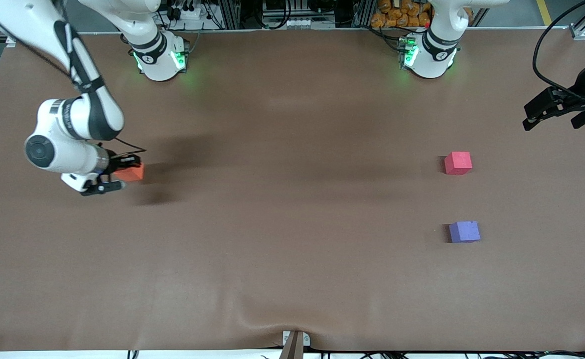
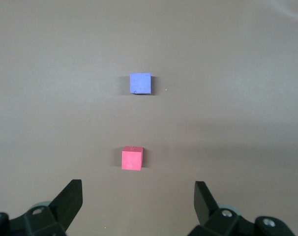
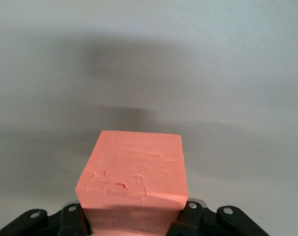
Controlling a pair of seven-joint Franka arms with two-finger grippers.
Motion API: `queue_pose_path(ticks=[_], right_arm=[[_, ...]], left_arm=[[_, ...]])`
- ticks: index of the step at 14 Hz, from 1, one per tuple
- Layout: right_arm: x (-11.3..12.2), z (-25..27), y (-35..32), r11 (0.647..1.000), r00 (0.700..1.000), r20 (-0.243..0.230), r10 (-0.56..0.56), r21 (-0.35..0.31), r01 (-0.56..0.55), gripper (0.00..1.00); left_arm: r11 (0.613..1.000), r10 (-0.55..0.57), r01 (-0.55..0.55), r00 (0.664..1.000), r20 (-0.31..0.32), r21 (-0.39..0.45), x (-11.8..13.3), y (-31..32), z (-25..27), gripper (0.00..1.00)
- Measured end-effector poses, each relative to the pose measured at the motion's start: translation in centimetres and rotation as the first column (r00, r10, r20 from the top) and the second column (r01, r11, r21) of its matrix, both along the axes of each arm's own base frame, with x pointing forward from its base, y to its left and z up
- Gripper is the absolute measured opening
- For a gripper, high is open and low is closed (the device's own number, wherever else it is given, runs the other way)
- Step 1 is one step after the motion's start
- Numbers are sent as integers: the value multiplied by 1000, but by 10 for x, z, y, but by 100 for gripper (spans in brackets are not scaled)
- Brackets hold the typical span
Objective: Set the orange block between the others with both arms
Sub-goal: 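Carry the orange cube with the right gripper toward the table middle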
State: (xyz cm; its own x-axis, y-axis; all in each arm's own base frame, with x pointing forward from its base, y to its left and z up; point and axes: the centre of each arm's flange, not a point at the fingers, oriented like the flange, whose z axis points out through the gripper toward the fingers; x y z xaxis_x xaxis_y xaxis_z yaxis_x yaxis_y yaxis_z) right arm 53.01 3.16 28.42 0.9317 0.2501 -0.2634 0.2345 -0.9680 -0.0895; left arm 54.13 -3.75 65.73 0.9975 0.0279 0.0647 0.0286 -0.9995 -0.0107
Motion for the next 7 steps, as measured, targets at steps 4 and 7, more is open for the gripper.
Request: queue_pose_path(ticks=[4, 7], right_arm=[[35, 82, 120, 985, 985, 64, 159, 61, -163, 59], [52, 62, 201, 972, 980, 54, 194, 127, -199, 59]], left_arm=[[1000, 0, 0, 1000, 0, 0, 0, 0, 0, 100], [1000, 0, 0, 1000, 0, 0, 0, 0, 0, 100]])
